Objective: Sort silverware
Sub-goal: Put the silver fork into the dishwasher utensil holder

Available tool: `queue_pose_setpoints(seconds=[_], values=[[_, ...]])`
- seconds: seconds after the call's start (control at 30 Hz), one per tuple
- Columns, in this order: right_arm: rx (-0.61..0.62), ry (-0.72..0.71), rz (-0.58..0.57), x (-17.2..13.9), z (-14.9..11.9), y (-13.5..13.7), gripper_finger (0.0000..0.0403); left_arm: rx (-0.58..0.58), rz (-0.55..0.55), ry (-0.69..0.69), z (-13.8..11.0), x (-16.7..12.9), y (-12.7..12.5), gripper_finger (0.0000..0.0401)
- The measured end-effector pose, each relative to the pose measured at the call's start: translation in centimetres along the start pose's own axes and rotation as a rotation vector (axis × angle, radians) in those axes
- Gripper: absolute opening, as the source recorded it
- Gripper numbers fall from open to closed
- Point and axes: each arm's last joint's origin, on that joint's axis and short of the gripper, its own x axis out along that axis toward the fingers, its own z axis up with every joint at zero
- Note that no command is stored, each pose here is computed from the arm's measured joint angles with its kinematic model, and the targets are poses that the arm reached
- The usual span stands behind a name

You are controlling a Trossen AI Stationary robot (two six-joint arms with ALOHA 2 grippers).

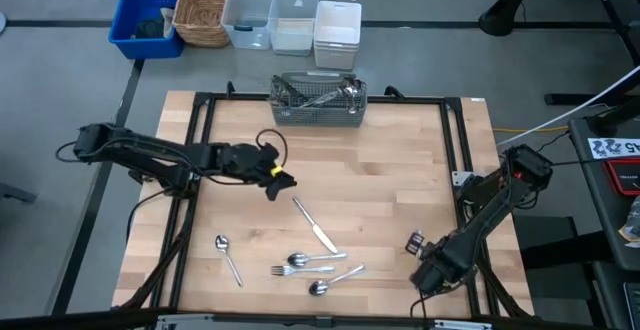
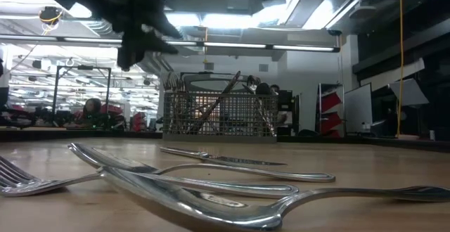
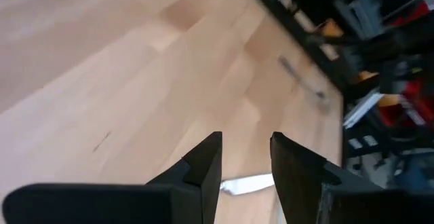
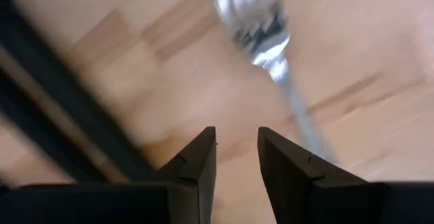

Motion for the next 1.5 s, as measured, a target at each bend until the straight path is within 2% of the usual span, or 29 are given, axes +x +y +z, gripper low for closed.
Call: queue_pose_setpoints(seconds=[0.1, 0.27, 0.57, 1.0, 1.3, 1.5], values=[[-0.01, -0.056, -0.052, 0.5, 0.5, -0.3, 0.0111, -0.015, 0.044, 0.035, -0.8, 1.2, 0.2, 0.0111], [-0.027, -0.144, -0.072, 1.0, 1.1, -0.6, 0.0111, -0.048, 0.069, 0.08, -2.0, 3.1, 0.4, 0.0111], [-0.028, -0.135, -0.095, 3.0, 0.3, -1.0, 0.0111, -0.042, -0.022, 0.044, -3.0, 5.5, -0.5, 0.0111], [-0.042, -0.221, -0.154, 3.7, 0.8, -1.3, 0.0111, -0.036, -0.047, 0.045, -3.4, 5.7, -0.9, 0.0111], [-0.023, -0.165, -0.218, 5.2, 1.4, -2.0, 0.0111, -0.022, -0.046, 0.045, -3.4, 5.7, -0.9, 0.0111], [-0.022, -0.145, -0.222, 5.8, 1.5, -2.1, 0.011, -0.021, -0.044, 0.049, -3.4, 5.7, -0.9, 0.0111]])
